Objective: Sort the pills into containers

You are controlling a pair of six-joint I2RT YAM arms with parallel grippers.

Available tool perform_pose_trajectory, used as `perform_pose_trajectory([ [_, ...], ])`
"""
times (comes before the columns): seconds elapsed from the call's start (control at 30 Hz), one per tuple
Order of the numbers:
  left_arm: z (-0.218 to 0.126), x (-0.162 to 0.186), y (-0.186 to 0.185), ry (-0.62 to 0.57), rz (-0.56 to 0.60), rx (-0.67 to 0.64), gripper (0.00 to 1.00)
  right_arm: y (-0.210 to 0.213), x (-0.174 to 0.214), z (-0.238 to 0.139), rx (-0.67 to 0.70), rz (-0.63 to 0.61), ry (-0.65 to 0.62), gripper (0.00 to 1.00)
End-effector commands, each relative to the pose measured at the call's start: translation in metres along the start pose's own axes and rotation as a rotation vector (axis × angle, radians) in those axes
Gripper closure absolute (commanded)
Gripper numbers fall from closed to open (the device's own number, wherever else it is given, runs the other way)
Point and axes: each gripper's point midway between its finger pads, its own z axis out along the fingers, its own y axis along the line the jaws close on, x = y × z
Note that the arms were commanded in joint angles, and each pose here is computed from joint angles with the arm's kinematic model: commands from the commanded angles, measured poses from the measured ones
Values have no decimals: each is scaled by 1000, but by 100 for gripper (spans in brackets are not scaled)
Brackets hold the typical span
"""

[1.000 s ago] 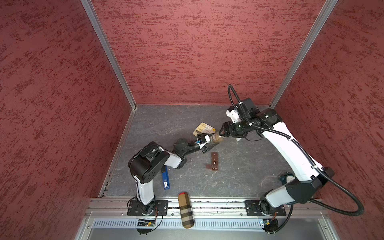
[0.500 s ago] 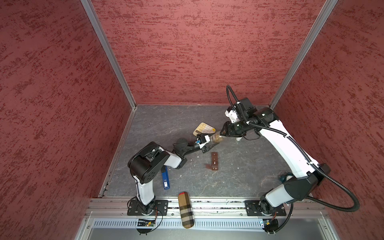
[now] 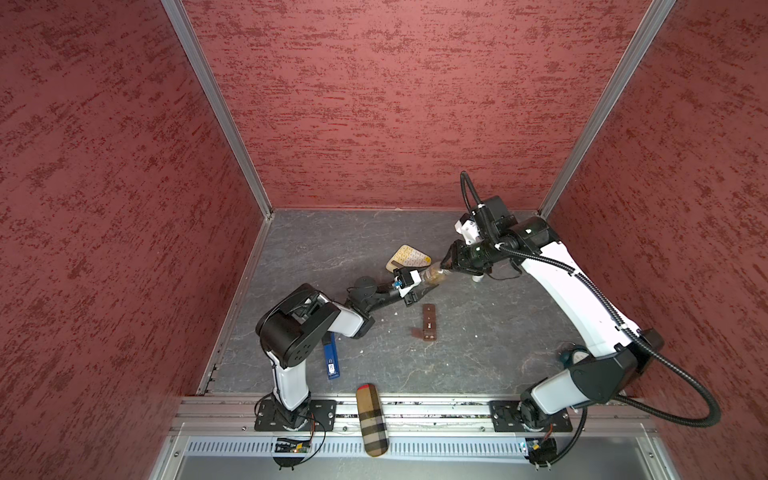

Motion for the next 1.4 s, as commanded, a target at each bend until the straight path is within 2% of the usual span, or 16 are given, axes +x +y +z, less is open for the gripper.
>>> perform_pose_trajectory([
  [0.0, 2, -7, 5, -14, 45, -42, 100, 4, -5, -9, -22, 90, -47, 69],
  [0.13, 1, -8, 5, -15, 47, -45, 99, -1, -5, -8, 5, 88, -49, 70],
  [0.2, 1, -7, 6, -12, 46, -48, 79, -2, -6, -8, 17, 83, -51, 70],
  [0.27, 0, -7, 6, -11, 46, -49, 49, -4, -6, -9, 33, 72, -50, 71],
  [0.3, -1, -7, 6, -8, 45, -50, 40, -5, -6, -10, 40, 71, -49, 71],
  [0.37, -2, -6, 6, -4, 44, -56, 26, -8, -8, -10, 61, 64, -52, 71],
  [0.5, -6, -6, 7, 8, 47, -70, 13, -10, -11, -12, 85, 55, -56, 71],
  [0.73, -17, -4, 8, 45, 53, -95, 9, -11, -22, -7, 118, 34, -68, 71],
  [0.97, -41, -8, 7, 91, 41, -152, 9, -21, -40, -1, 206, 12, -95, 70],
  [1.17, -64, -19, 14, 163, 14, -243, 12, -34, -57, 10, 298, 6, -117, 70],
  [1.37, -88, -35, 28, 239, -87, -368, 20, -48, -78, 30, 404, 1, -122, 70],
])
